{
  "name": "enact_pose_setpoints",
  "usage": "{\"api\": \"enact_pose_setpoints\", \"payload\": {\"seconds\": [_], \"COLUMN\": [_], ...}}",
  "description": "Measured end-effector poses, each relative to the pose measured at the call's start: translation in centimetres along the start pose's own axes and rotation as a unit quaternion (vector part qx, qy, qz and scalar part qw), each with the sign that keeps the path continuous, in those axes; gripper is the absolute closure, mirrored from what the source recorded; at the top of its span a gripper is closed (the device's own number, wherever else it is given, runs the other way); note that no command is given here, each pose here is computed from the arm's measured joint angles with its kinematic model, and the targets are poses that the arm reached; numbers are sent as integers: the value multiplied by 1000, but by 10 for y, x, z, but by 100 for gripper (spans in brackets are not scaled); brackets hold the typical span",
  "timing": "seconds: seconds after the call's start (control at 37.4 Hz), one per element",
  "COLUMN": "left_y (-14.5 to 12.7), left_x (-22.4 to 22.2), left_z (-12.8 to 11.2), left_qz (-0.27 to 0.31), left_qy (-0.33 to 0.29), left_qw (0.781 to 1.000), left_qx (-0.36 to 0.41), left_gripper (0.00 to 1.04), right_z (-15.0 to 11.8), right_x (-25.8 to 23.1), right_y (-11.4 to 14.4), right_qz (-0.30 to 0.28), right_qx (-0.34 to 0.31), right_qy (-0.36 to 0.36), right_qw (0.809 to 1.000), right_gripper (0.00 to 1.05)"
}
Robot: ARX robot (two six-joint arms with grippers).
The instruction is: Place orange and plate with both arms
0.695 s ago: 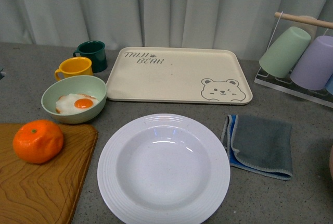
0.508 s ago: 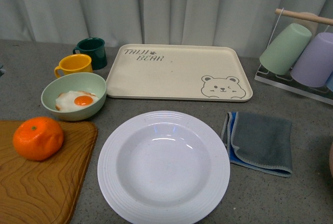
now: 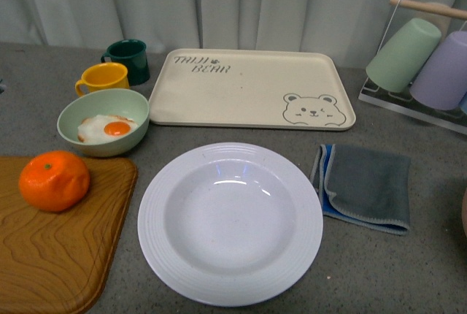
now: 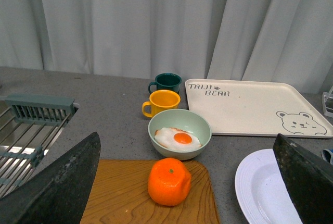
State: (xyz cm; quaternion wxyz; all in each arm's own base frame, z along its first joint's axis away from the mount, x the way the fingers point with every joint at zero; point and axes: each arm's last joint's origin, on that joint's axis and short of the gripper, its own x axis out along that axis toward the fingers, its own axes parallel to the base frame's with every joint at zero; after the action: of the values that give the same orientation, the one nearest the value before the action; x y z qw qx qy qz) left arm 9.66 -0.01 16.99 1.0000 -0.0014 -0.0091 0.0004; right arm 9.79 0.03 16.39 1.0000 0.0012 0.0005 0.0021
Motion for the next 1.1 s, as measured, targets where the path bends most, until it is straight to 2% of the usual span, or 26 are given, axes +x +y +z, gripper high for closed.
{"api": "enact_pose_setpoints", "payload": {"seconds": [0.27,0.35,0.37,0.51,0.61,0.75,0.88,1.1], "left_y": [0,-1,-2,-8,-18,-15,-13,-12], "left_x": [0,7,10,32,75,137,162,180], "left_z": [0,-6,-7,-2,7,-16,-36,-49], "left_qz": [0,24,21,-11,-77,-50,-45,-46], "left_qy": [0,90,100,121,158,255,310,341], "left_qw": [1000,995,994,992,984,965,950,939], "left_qx": [0,-20,-24,-36,-36,-18,-10,-4], "left_gripper": [7,7,7,7,7,7,7,7], "right_z": [0,0,0,0,0,0,0,0], "right_x": [0,0,0,0,0,0,0,0], "right_y": [0,0,0,0,0,0,0,0], "right_qz": [0,0,0,0,0,0,0,0], "right_qx": [0,0,0,0,0,0,0,0], "right_qy": [0,0,0,0,0,0,0,0], "right_qw": [1000,1000,1000,1000,1000,1000,1000,1000], "right_gripper": [9,9,9,9,9,9,9,9]}}
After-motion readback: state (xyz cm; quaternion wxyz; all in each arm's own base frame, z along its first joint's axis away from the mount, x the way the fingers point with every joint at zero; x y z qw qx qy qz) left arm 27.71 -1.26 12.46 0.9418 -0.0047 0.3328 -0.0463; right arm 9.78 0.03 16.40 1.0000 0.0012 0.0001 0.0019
